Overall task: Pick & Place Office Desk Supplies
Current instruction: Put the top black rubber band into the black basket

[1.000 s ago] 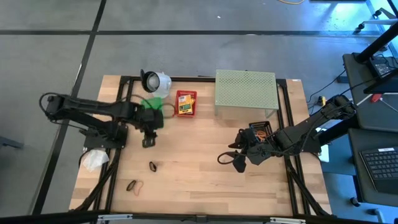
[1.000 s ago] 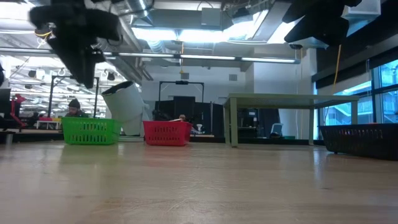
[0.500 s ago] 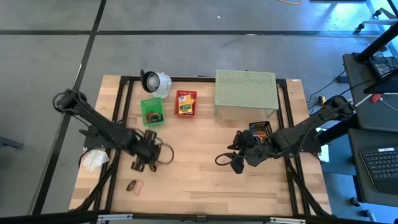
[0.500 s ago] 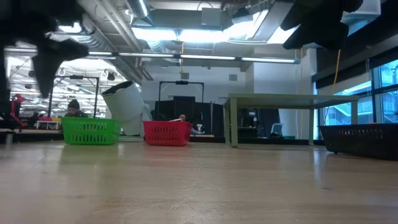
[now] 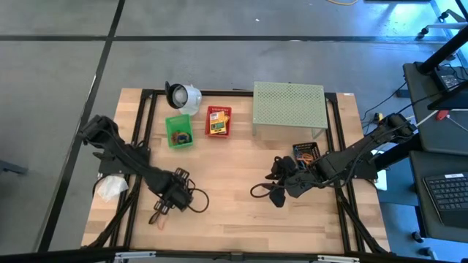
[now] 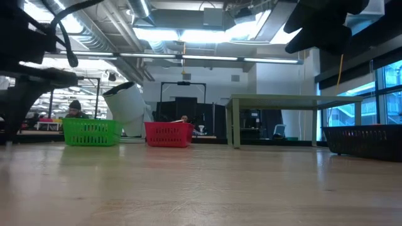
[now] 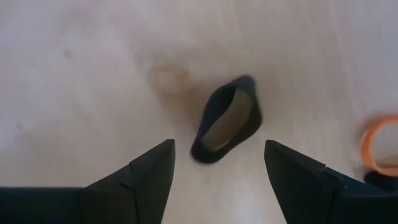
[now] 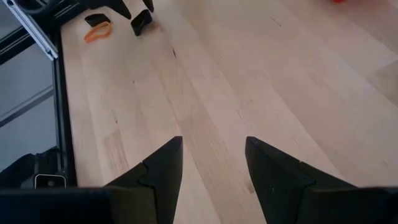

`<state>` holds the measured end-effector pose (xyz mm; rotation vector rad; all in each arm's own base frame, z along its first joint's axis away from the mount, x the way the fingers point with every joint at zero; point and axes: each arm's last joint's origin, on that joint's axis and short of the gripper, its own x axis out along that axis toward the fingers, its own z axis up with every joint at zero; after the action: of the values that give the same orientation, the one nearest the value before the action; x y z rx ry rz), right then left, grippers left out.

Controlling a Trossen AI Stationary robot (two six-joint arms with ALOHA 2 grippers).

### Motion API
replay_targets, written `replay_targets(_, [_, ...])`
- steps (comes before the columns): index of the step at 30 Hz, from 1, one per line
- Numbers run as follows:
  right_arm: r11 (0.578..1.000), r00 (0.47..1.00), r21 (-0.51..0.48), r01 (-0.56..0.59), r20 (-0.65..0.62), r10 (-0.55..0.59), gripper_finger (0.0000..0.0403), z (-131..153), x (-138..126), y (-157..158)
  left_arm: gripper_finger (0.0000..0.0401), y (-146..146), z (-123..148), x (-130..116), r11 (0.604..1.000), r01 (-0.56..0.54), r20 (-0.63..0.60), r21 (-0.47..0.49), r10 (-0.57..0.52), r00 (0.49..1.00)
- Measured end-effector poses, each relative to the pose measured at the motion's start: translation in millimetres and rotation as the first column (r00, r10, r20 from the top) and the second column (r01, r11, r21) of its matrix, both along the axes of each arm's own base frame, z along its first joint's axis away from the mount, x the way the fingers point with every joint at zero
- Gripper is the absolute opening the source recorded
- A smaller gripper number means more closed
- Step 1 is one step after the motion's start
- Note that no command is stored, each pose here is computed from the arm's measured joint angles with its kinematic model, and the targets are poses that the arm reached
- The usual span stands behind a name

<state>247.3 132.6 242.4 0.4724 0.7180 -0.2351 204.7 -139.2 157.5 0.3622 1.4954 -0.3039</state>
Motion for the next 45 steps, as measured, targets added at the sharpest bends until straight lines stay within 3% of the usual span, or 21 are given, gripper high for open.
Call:
replay_targets(7, [1.000, 1.000, -0.002, -0.002, 0.002, 0.002, 0.0176, 0.2, 0.2, 0.1, 0.0240, -4.7, -16.7, 4.0, 0.999, 0.038, -0.039, 0.029, -0.037, 0.999])
replay_targets(10, [1.000, 1.000, 0.000, -0.002, 0.005, 0.002, 0.0176, 0.3, 0.3, 0.2, 0.0217, -6.1, -19.9, 5.4, 0.998, 0.064, -0.057, 0.027, -0.062, 0.996])
replay_targets(20, [1.000, 0.999, -0.001, 0.010, 0.030, -0.010, 0.0176, 1.9, 1.7, 0.5, 0.0014, -6.9, -19.1, 7.0, 1.000, 0.010, -0.049, 0.027, -0.009, 0.999])
replay_targets(27, [1.000, 0.997, -0.024, 0.009, 0.075, -0.007, 0.0176, 2.9, 6.1, 2.2, 0.0004, -12.3, -8.6, 19.9, 0.999, 0.004, 0.048, 0.045, -0.006, 0.999])
replay_targets(33, [0.982, 0.981, -0.130, -0.137, 0.119, 0.152, 0.0176, -3.7, 19.7, 13.2, 0.0004, -18.5, 11.2, 39.4, 0.995, -0.030, 0.222, 0.098, 0.007, 0.975])
replay_targets(36, [0.962, 0.963, -0.190, -0.196, 0.147, 0.225, 0.0176, -8.3, 27.3, 20.1, 0.0004, -17.0, 17.8, 54.2, 0.983, -0.140, 0.396, 0.121, 0.081, 0.915])
replay_targets(40, [0.956, 0.955, -0.220, -0.195, 0.181, 0.236, 0.0176, -14.9, 36.1, 25.2, 0.0004, -6.9, 26.1, 74.9, 0.928, -0.363, 0.628, 0.087, 0.232, 0.743])
replay_targets(42, [0.964, 0.966, -0.233, -0.126, 0.193, 0.173, 0.0176, -18.3, 38.9, 23.8, 0.0003, -4.0, 30.2, 84.0, 0.925, -0.374, 0.682, 0.063, 0.234, 0.693])
replay_targets(45, [0.964, 0.974, -0.264, -0.038, 0.205, 0.095, 0.0176, -20.8, 42.3, 18.4, 0.0003, -7.1, 37.8, 95.4, 0.951, -0.307, 0.748, 0.046, 0.171, 0.641])
